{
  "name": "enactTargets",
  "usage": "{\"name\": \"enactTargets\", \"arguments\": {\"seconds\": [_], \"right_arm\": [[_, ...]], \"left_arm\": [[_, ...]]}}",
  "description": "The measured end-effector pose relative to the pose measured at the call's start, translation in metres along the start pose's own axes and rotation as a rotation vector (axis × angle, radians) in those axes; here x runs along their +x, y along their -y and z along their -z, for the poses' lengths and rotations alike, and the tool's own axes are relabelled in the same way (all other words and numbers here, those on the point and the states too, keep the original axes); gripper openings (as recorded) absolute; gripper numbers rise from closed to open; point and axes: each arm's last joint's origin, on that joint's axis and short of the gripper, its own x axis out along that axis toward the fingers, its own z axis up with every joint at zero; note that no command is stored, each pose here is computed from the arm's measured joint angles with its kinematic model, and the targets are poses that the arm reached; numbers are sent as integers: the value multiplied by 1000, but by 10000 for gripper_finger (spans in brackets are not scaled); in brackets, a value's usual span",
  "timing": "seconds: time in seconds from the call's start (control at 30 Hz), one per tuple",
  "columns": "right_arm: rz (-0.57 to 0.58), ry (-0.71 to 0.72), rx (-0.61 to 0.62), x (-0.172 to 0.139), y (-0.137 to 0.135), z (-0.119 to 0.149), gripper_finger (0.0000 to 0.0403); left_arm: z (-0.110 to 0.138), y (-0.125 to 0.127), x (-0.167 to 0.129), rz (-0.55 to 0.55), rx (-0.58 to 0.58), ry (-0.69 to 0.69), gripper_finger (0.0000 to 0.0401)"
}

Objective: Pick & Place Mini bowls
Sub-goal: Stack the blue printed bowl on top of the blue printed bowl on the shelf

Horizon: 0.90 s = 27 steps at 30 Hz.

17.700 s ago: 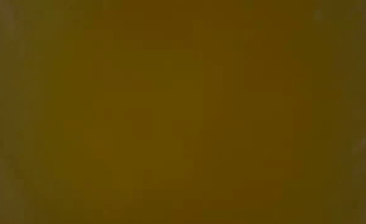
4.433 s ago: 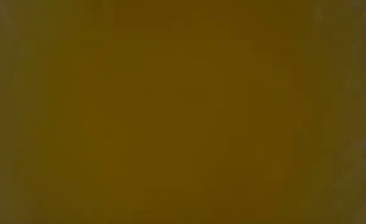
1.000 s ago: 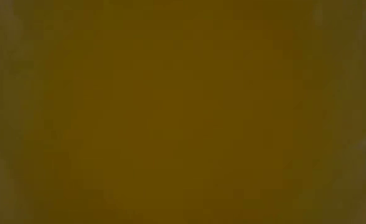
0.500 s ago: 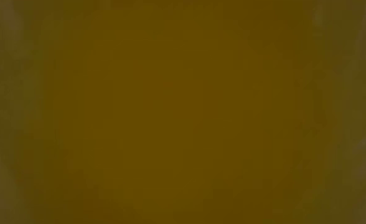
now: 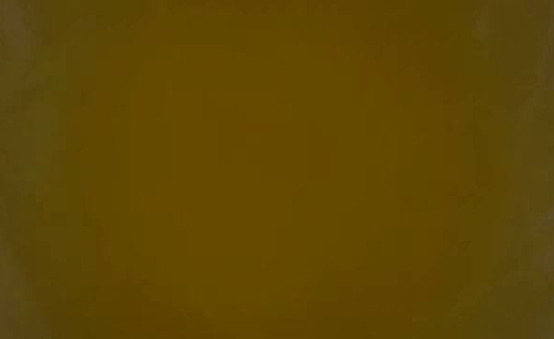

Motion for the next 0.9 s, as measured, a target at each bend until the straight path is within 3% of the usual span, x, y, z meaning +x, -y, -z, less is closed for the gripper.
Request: {"name": "enactTargets", "arguments": {"seconds": [0.17,0.33,0.53,0.73,0.9], "right_arm": [[63,104,-19,1,3,-10,7],[105,147,-37,-1,7,-23,7],[98,90,-36,0,7,-18,7],[85,-26,5,1,6,-6,7],[85,-26,2,1,6,-6,7]], "left_arm": [[1,2,22,-133,61,7,4],[1,5,53,11,31,-118,28],[-7,8,78,141,49,-216,93],[-27,-1,97,112,109,-255,149],[-28,-18,121,80,153,-355,165]]}}
